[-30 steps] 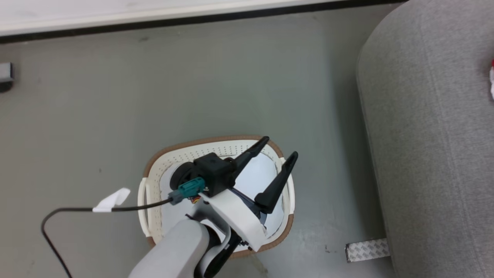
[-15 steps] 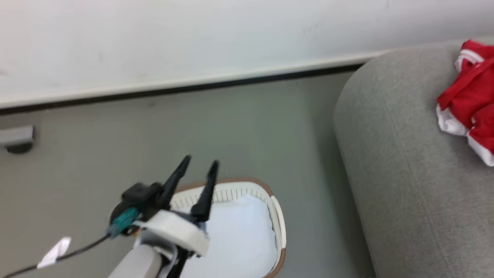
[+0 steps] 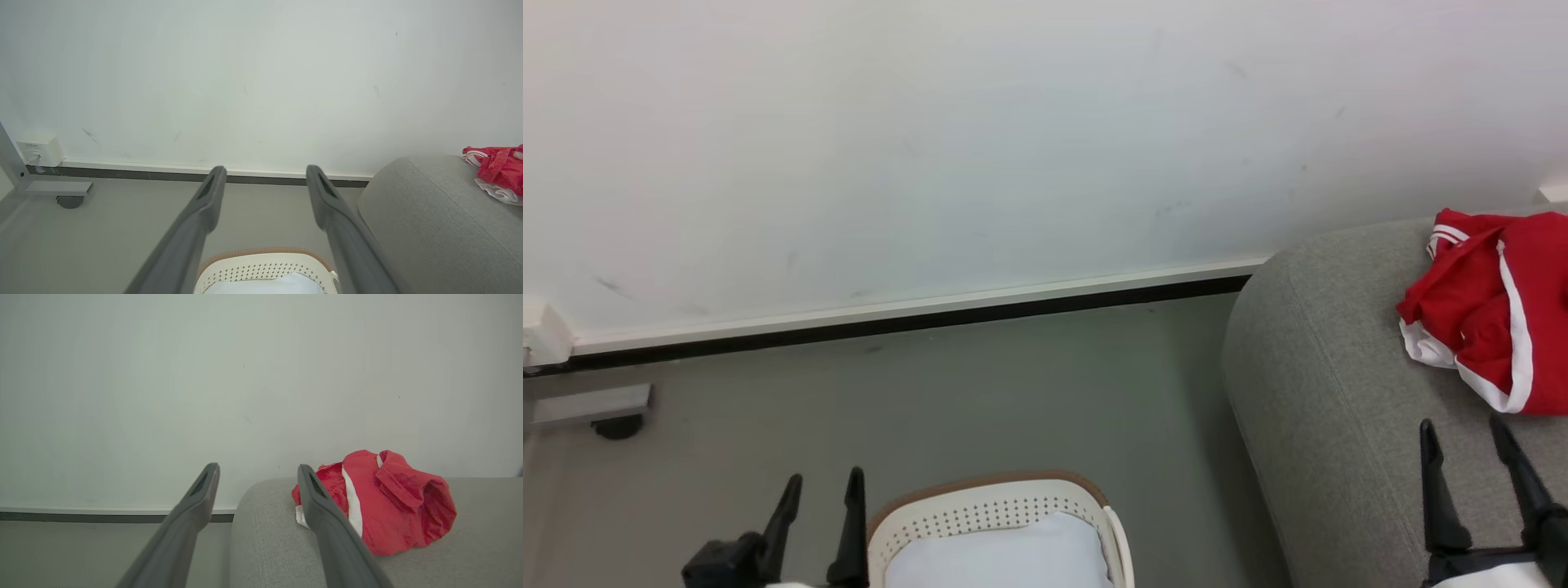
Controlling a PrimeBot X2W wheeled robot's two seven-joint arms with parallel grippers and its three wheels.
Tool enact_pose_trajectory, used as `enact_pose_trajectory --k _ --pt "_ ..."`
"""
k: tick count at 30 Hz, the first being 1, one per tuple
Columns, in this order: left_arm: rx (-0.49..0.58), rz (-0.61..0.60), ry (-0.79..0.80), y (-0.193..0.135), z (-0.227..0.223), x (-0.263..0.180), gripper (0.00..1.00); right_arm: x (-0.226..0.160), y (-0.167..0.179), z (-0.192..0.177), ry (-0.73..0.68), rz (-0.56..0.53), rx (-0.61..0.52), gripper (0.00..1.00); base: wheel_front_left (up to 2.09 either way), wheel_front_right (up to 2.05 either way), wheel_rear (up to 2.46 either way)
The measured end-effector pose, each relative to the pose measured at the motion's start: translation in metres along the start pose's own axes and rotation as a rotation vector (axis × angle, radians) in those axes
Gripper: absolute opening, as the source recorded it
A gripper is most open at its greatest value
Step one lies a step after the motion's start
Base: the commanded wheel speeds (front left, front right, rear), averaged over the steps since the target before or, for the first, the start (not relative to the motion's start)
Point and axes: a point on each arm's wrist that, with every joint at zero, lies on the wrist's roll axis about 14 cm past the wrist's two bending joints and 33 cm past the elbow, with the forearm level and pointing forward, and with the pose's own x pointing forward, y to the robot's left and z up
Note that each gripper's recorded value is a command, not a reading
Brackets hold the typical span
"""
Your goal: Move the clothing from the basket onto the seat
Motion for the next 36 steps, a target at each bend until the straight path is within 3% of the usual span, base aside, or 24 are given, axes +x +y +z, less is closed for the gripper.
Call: enact_pose_trajectory --k 9,24,25,31,36 --pt "0.004 0.108 -0.010 0.029 -0.001 -0.035 1.00 -0.021 0.043 -0.023 0.068 0.090 0.050 1.00 0.00 0.00 0.00" --pt "0.001 0.103 -0.010 0.034 -0.004 -0.043 1.00 -0.029 0.060 -0.042 0.131 0.125 0.091 1.00 0.00 0.00 0.00" --pt "0.000 0.102 -0.003 0.034 -0.006 -0.043 0.00 -0.030 0.060 -0.044 0.135 0.125 0.093 0.00 0.00 0.00 0.00" --pt "-0.027 0.120 0.074 0.035 -0.030 -0.053 0.00 -0.042 0.060 -0.064 0.206 0.114 0.106 0.00 0.00 0.00 0.00" --pt "-0.144 0.161 0.095 0.042 -0.034 -0.053 0.00 -0.041 0.054 -0.068 0.235 0.062 0.233 0.00 0.00 0.00 0.00"
